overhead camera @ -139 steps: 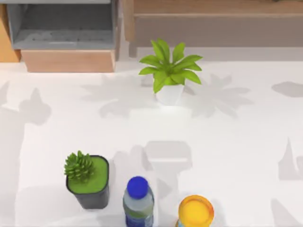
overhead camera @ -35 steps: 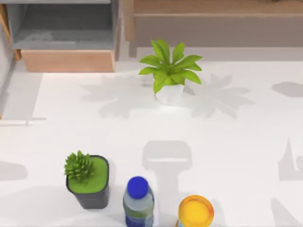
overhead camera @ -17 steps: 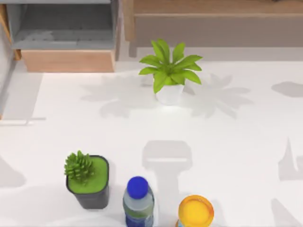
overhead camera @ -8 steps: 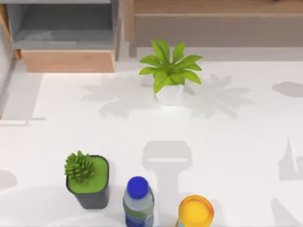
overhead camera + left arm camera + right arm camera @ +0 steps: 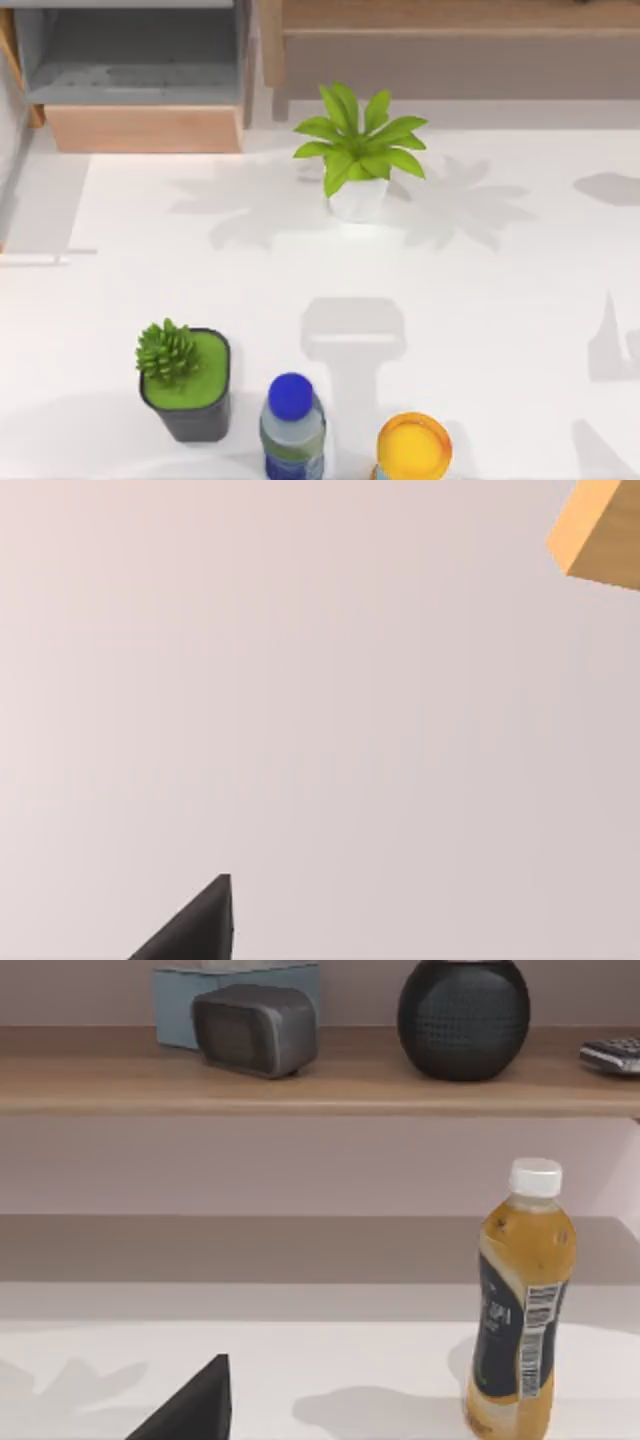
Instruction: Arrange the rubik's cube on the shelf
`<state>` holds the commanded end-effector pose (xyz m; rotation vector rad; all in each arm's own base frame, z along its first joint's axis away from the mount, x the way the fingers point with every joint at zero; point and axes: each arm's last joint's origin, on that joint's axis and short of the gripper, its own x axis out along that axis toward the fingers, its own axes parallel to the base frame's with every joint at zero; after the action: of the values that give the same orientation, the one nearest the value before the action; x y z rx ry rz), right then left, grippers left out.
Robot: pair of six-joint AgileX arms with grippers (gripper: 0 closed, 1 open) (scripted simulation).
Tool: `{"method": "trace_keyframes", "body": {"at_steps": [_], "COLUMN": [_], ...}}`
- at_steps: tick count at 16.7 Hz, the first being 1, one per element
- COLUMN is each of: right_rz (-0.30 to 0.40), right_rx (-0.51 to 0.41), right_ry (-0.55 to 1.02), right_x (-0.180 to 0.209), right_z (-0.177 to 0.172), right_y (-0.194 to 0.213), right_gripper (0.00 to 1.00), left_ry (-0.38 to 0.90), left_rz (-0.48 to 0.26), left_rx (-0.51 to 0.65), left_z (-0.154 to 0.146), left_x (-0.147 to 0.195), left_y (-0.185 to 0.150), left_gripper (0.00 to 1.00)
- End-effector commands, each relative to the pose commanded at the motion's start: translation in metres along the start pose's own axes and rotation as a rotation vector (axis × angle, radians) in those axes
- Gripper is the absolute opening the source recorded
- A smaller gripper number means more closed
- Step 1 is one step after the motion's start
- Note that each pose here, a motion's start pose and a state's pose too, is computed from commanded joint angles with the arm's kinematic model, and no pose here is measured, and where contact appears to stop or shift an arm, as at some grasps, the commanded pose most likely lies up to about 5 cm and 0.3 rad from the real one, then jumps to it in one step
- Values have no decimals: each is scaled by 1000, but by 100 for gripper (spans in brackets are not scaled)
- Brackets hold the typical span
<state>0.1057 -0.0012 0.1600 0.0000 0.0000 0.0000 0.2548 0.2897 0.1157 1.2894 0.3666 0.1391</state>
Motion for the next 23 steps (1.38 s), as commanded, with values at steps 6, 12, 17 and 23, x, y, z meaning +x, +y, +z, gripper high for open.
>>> {"method": "trace_keyframes", "body": {"at_steps": [6,12,17,23], "right_rz": [0,0,0,0], "right_rx": [0,0,0,0], "right_ry": [0,0,0,0], "right_x": [0,0,0,0], "right_z": [0,0,0,0], "right_y": [0,0,0,0], "right_gripper": [100,100,100,100], "left_ry": [151,253,358,499], "left_rz": [-163,-425,-723,-1029], "left_rx": [-244,-473,-599,-634], "left_z": [-17,32,99,167], "left_x": [59,108,131,141], "left_y": [80,144,147,119], "left_gripper": [100,100,100,100]}}
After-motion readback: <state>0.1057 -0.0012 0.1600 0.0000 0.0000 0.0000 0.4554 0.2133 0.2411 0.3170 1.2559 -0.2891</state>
